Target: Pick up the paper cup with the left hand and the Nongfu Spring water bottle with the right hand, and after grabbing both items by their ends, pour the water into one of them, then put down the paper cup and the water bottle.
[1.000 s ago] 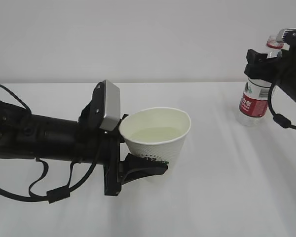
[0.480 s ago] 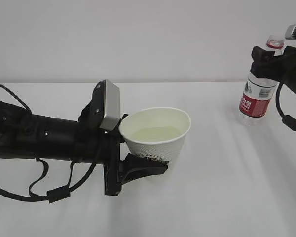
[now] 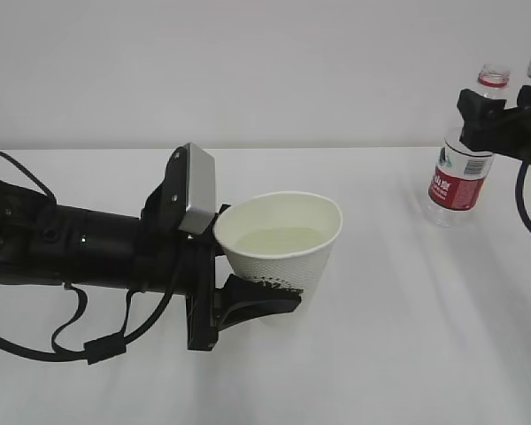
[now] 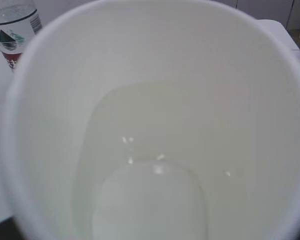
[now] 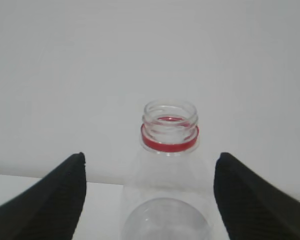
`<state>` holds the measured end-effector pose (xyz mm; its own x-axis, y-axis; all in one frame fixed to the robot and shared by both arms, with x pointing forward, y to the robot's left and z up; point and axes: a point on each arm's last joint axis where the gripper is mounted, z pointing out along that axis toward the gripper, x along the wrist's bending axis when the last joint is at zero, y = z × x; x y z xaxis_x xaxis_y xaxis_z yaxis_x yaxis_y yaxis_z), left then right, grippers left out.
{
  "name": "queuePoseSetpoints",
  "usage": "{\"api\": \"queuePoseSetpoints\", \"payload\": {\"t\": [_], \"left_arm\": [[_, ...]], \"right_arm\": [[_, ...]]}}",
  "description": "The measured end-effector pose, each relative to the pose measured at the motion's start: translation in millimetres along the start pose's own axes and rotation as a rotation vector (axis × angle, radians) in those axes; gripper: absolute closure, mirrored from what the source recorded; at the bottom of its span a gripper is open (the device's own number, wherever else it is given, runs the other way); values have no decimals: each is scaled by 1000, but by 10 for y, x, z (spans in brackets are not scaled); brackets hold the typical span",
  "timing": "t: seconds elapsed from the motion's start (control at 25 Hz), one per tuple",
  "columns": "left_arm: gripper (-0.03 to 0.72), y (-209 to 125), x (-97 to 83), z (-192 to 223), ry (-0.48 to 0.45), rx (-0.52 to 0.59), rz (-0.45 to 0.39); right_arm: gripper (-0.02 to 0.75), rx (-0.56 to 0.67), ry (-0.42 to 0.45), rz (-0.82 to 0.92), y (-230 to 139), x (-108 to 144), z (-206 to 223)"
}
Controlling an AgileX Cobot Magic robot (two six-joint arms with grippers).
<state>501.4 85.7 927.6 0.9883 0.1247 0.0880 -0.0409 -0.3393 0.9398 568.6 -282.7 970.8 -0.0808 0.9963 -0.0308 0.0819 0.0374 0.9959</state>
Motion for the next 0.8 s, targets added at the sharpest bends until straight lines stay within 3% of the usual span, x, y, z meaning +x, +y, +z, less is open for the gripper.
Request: {"api": "queuePoseSetpoints", "payload": {"t": [0.44, 0.8], "left_arm": [[205, 0, 0, 0, 0, 0, 0], [205, 0, 0, 0, 0, 0, 0]], "right_arm": [[143, -21, 3, -3, 89, 20, -457], [143, -66, 6, -2, 49, 30, -569]]}}
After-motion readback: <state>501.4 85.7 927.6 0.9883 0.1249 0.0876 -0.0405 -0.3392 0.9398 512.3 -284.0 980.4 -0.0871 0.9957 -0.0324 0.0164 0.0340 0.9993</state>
